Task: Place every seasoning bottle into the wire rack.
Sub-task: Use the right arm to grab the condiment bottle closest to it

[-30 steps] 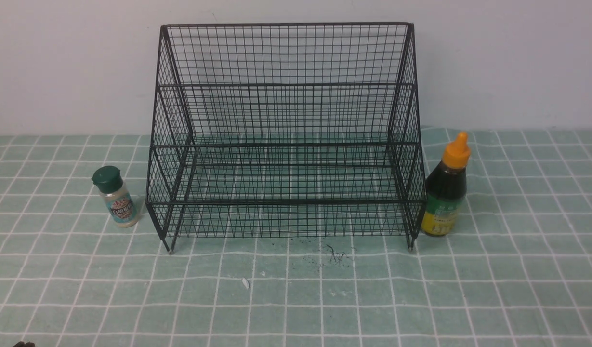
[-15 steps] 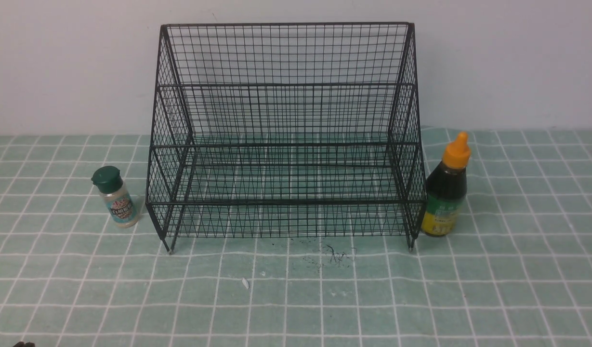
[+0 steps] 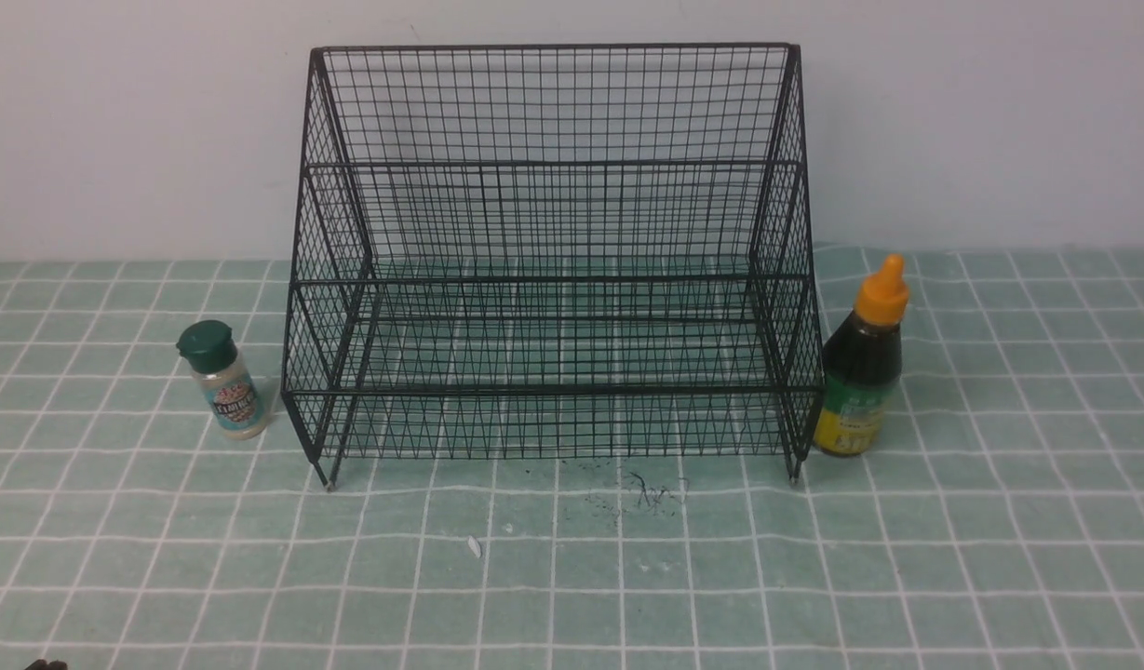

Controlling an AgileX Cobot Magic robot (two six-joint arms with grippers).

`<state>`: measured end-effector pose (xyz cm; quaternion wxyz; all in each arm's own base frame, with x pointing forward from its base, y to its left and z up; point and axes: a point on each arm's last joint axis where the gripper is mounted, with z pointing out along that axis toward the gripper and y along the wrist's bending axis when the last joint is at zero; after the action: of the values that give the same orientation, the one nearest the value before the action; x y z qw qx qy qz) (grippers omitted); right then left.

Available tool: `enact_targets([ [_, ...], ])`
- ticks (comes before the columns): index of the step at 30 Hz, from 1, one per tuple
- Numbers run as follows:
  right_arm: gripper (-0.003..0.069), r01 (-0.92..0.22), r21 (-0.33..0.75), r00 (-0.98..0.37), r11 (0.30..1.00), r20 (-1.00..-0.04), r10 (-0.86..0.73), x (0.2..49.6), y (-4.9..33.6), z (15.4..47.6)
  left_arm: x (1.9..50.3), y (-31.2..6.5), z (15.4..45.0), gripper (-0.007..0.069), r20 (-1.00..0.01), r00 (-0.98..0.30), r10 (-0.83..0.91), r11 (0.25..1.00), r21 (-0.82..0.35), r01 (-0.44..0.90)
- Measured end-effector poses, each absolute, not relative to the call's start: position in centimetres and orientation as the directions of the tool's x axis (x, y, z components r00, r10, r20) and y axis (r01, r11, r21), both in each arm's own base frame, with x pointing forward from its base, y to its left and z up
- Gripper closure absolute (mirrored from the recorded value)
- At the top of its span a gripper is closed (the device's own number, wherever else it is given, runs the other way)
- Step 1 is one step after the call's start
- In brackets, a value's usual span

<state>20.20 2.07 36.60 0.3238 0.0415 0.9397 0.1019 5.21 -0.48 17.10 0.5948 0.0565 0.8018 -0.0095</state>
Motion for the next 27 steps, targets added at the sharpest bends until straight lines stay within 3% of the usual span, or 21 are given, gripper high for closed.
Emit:
enact_targets([
  [7,0.0499,-0.088,0.174,-0.848,0.981,-0.530,0.018,27.5,3.9,35.8,5.2,-0.5,17.1,0.0631,-0.955,-0.286,0.079,0.993,0.052,0.102],
  [13,0.0226,-0.152,0.174,-0.856,0.973,-0.516,-0.041,32.7,7.5,33.8,5.2,-0.5,17.1,0.0631,-0.955,-0.286,0.079,0.993,0.052,0.102],
  [16,0.0127,-0.146,0.156,-0.858,0.977,-0.511,-0.046,34.5,7.8,32.6,5.2,-0.5,17.1,0.0631,-0.955,-0.286,0.079,0.993,0.052,0.102],
  [20,0.0081,-0.142,0.139,-0.863,0.980,-0.503,-0.054,36.0,8.0,30.7,5.2,-0.5,17.1,0.0631,-0.955,-0.286,0.079,0.993,0.052,0.102],
  [27,0.0074,-0.131,0.135,-0.878,0.982,-0.475,-0.052,38.0,8.4,27.5,5.2,-0.5,17.1,0.0631,-0.955,-0.286,0.079,0.993,0.052,0.102],
])
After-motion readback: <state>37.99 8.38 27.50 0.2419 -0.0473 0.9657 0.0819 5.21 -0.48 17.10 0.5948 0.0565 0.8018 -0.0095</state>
